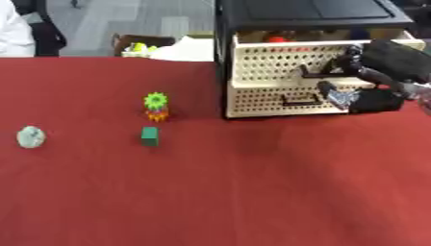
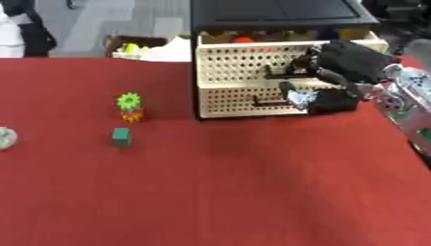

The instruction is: Pick up objects from table and place into drawer.

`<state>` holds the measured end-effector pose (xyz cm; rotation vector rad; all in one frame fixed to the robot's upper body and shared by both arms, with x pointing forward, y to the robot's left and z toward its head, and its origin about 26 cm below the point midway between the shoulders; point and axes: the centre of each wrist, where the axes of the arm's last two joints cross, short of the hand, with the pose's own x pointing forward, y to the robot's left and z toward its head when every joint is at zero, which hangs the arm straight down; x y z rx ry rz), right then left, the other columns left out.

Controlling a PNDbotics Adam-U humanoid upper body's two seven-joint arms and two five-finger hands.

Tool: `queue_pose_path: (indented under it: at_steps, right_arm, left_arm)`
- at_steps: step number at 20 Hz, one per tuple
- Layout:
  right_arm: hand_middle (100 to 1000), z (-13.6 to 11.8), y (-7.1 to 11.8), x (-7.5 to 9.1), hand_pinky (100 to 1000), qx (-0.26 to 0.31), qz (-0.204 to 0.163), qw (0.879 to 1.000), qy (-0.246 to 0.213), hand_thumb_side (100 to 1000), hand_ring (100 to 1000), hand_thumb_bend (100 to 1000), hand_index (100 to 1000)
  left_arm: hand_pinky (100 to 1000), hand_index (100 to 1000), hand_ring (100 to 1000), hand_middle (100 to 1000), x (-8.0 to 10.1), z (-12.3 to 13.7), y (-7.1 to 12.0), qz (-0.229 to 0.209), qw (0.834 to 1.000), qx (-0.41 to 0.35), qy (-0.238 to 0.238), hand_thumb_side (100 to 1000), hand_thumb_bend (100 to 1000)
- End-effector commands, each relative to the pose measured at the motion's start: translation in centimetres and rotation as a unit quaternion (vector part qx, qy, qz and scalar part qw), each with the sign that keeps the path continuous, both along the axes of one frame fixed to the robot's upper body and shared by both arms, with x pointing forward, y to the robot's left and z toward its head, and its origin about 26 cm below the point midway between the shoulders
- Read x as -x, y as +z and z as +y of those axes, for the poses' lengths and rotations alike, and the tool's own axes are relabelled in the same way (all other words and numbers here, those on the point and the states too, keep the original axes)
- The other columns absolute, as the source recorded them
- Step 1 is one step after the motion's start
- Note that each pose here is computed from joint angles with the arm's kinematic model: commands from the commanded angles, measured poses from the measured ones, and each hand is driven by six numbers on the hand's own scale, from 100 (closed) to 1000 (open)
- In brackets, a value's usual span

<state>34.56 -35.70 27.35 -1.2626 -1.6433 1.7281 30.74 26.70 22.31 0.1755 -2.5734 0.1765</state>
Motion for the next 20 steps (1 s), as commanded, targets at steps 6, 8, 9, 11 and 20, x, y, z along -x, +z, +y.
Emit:
queue_pose_path:
  at_steps: [6, 8, 9, 11, 20]
  right_arm:
    - [100, 0.3, 1.4, 1.4, 100, 0.021, -0.027, 0.999, 0.007, 1000, 100, 100, 702]
    - [100, 0.4, 1.4, 1.6, 100, 0.02, -0.028, 0.999, 0.008, 1000, 100, 100, 701]
    - [100, 0.4, 1.4, 1.7, 100, 0.02, -0.028, 0.999, 0.009, 1000, 100, 100, 702]
    - [100, 0.4, 1.3, 1.9, 100, 0.021, -0.028, 0.999, 0.009, 1000, 100, 100, 702]
    - [100, 0.8, 0.9, 2.8, 100, 0.024, -0.023, 0.999, 0.011, 1000, 100, 100, 702]
  left_arm:
    - [675, 809, 706, 721, 0.2, 0.1, 0.6, -0.01, 1.0, -0.007, -0.001, 867, 100]
    - [675, 809, 706, 721, 0.2, 0.1, 0.6, -0.01, 1.0, -0.007, -0.001, 867, 100]
    - [675, 809, 706, 721, 0.2, 0.1, 0.6, -0.01, 1.0, -0.007, -0.002, 867, 100]
    - [675, 809, 706, 721, 0.2, 0.1, 0.5, -0.01, 1.0, -0.007, -0.002, 866, 100]
    - [676, 809, 708, 721, 0.2, 0.1, 0.6, -0.011, 1.0, -0.007, -0.002, 865, 100]
